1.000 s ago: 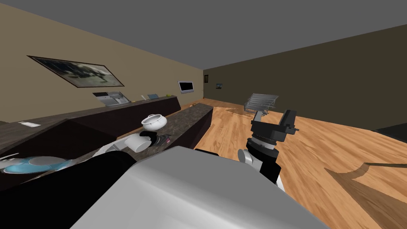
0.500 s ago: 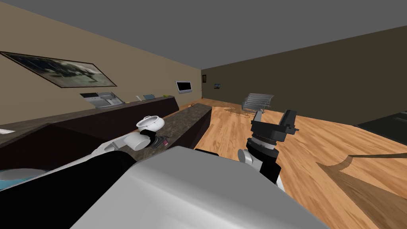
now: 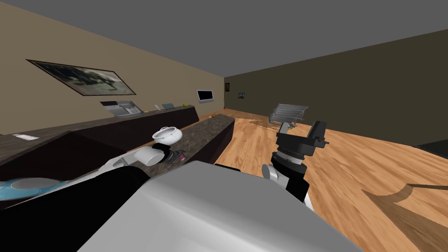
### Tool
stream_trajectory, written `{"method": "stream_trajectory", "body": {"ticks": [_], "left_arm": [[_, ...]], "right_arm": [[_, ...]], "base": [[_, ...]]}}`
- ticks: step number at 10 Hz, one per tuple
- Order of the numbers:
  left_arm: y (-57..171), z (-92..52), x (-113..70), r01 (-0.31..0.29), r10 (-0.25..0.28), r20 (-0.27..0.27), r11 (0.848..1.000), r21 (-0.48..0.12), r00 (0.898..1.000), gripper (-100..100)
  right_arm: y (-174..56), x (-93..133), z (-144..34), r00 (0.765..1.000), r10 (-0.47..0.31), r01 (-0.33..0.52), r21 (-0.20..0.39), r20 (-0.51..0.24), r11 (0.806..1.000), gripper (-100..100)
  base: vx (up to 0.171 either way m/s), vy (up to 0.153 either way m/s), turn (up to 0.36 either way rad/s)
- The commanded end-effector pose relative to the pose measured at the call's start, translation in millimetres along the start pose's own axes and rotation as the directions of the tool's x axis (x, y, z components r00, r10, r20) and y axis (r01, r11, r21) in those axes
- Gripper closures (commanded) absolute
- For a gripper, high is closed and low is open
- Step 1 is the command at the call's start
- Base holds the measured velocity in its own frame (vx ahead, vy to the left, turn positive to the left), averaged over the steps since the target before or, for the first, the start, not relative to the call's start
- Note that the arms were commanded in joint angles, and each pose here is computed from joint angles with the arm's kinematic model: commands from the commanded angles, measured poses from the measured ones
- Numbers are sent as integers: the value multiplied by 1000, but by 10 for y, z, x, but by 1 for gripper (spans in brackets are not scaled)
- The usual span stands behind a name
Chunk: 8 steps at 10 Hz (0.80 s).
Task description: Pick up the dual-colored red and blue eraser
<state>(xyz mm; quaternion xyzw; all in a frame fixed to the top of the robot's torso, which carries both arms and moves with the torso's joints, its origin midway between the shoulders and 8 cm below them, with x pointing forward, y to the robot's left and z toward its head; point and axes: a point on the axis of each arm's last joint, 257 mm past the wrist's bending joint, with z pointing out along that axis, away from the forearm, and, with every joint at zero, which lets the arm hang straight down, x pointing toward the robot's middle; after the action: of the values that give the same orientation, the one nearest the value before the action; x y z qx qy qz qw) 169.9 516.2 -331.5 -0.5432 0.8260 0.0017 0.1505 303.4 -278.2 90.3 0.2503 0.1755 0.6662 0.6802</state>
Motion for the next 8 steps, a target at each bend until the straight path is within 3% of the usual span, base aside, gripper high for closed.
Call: {"method": "stream_trajectory", "body": {"ticks": [1, 2, 8], "left_arm": [[25, 12, -5, -30, 30, -4, 1000, 4, 1000, -100], [74, 36, -18, -19, 19, -12, 1000, 10, 1000, -100], [174, 80, -51, -100, 101, -22, 995, 24, 995, -100]], "right_arm": [[0, 0, 0, 1000, 0, 0, 0, 0, 1000, 0], [0, 0, 0, 1000, 0, 0, 0, 0, 1000, 0], [0, 0, 0, 1000, 0, 0, 0, 0, 1000, 0]], "base": [[93, -39, 84], [100, -43, 175], [71, -24, 97]]}}
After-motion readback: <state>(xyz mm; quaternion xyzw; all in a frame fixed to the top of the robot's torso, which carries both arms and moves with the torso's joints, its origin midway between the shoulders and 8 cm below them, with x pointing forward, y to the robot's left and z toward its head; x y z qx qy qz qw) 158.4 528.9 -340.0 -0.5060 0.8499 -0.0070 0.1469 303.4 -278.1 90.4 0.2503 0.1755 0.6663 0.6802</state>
